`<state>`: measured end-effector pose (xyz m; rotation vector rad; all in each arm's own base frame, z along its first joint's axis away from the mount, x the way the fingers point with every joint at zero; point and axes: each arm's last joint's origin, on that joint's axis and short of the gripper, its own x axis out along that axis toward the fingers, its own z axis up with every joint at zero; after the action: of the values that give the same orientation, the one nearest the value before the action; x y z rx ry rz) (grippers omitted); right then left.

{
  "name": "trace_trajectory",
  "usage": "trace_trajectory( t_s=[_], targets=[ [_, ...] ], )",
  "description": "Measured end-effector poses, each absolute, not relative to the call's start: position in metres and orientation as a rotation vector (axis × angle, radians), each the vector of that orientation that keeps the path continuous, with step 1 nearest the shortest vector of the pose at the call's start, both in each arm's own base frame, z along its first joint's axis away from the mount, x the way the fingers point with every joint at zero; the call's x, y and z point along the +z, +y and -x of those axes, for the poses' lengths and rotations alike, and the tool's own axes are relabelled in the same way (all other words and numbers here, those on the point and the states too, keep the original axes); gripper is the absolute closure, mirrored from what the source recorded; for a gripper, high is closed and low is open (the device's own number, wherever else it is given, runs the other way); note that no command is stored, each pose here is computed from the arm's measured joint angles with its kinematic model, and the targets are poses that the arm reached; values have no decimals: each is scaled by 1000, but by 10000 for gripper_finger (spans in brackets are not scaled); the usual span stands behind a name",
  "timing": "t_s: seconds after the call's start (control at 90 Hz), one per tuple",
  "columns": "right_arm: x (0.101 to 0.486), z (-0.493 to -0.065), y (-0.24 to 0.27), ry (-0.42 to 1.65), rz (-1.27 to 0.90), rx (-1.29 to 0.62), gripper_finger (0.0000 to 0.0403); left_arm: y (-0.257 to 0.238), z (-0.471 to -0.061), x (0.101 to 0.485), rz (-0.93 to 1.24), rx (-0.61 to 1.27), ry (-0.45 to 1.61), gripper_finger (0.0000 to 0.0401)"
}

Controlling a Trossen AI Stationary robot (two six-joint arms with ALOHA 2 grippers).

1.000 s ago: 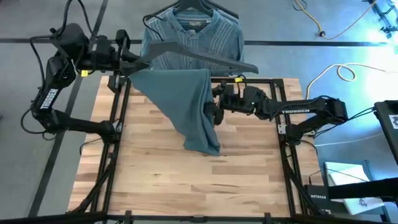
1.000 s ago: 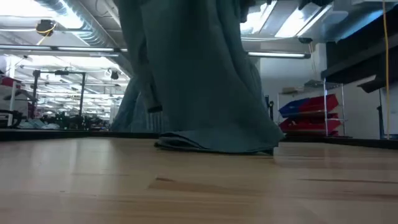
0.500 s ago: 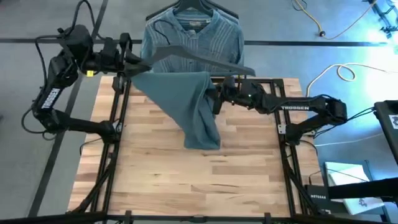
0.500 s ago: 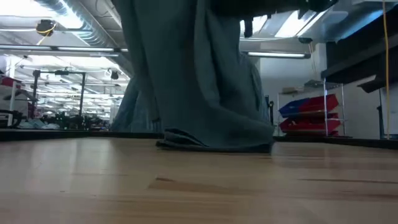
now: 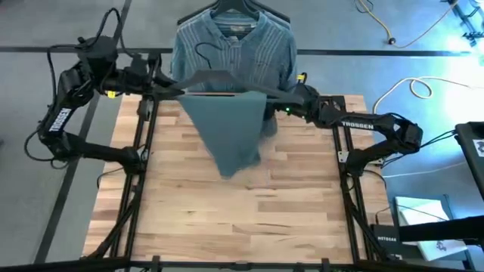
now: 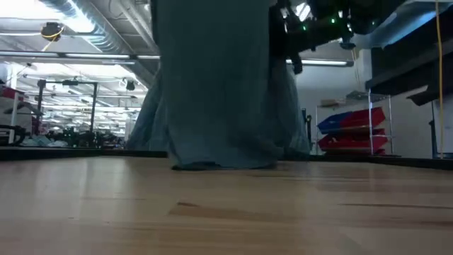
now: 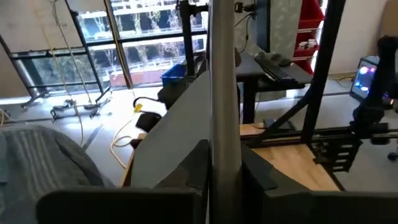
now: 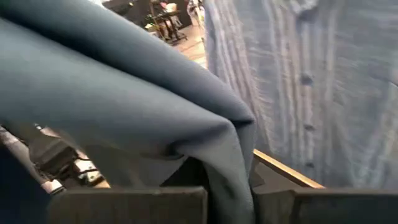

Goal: Unhang clothes
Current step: Remove the jeans from the hanger

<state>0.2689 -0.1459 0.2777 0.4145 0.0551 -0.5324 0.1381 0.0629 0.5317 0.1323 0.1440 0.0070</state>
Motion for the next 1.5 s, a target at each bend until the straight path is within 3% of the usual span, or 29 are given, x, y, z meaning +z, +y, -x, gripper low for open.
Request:
trace_trajectory(
  t_s=[0.3, 0.778, 1.233, 1.5],
  targets=[
    [229, -241, -160, 166, -539, -581, 402, 63, -139, 531, -145, 10, 153, 376],
    [139, -197, -128, 352, -936, -701, 403, 65, -141, 531, -185, 2, 146, 376],
    [115, -207, -39, 657, -934, -156, 403, 66, -143, 535, -235, 20, 110, 376],
    [122, -216, 16, 657, -836, 40, 403, 73, -148, 534, -307, 170, 150, 376]
  ],
)
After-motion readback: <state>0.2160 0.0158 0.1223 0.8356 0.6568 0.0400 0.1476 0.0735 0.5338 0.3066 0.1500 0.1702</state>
